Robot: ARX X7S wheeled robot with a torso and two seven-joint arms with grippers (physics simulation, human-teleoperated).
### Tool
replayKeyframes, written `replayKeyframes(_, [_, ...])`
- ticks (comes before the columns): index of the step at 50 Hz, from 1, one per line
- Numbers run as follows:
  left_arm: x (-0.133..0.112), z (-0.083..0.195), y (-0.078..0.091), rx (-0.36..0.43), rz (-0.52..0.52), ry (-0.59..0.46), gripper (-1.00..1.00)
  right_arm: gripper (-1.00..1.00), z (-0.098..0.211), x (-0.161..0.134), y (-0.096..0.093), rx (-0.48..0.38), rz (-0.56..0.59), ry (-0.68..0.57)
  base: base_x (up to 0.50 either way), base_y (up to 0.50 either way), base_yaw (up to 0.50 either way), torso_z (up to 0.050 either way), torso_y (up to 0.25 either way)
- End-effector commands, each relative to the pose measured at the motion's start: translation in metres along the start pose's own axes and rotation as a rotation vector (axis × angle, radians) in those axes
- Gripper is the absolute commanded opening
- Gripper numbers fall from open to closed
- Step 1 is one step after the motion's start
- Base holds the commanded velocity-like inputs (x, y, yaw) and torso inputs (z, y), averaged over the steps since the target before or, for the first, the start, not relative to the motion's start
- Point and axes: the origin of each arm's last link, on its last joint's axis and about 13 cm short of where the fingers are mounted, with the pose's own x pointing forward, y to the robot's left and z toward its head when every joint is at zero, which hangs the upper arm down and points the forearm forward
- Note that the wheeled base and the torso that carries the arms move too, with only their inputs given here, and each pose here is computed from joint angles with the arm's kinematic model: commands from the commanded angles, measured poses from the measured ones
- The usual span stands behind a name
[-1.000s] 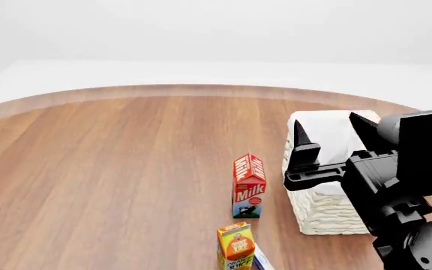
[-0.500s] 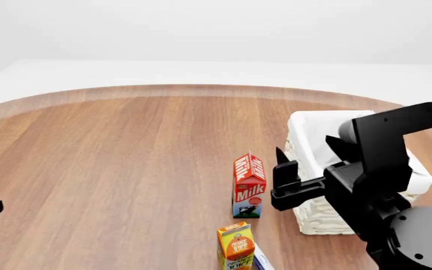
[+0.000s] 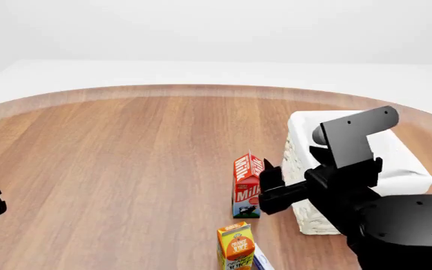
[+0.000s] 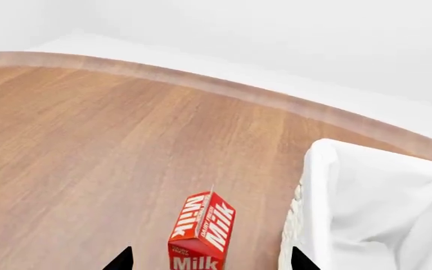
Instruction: Pick up the cream cheese box and the butter, and put them in the basket.
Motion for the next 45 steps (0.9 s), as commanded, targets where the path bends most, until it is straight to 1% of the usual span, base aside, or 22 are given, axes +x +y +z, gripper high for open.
replayKeyframes(1, [0.0, -0.002, 0.003, 0.019, 0.008, 0.005, 1.0, 1.0, -0.009, 0.013, 0.002, 0.004, 0.014, 0.033, 0.0, 0.0, 0.0, 0.0, 0.0])
replayKeyframes(8, [0.0, -0.002, 0.003, 0.019, 0.006, 0.006, 1.0, 1.0, -0.014, 0.022, -0.002, 0.01, -0.009, 0.061, 0.0, 0.0, 0.0, 0.0, 0.0])
replayKeyframes(30, [-0.001, -0.002, 0.003, 0.02, 0.006, 0.007, 1.0, 1.0, -0.038, 0.028, 0.001, -0.019, 0.0, 0.142, 0.0, 0.0, 0.0, 0.0, 0.0])
replayKeyframes(45, [0.0, -0.002, 0.003, 0.02, 0.005, 0.008, 1.0, 1.0, -0.048, 0.033, 0.0, -0.03, -0.015, 0.179, 0.0, 0.0, 0.0, 0.0, 0.0])
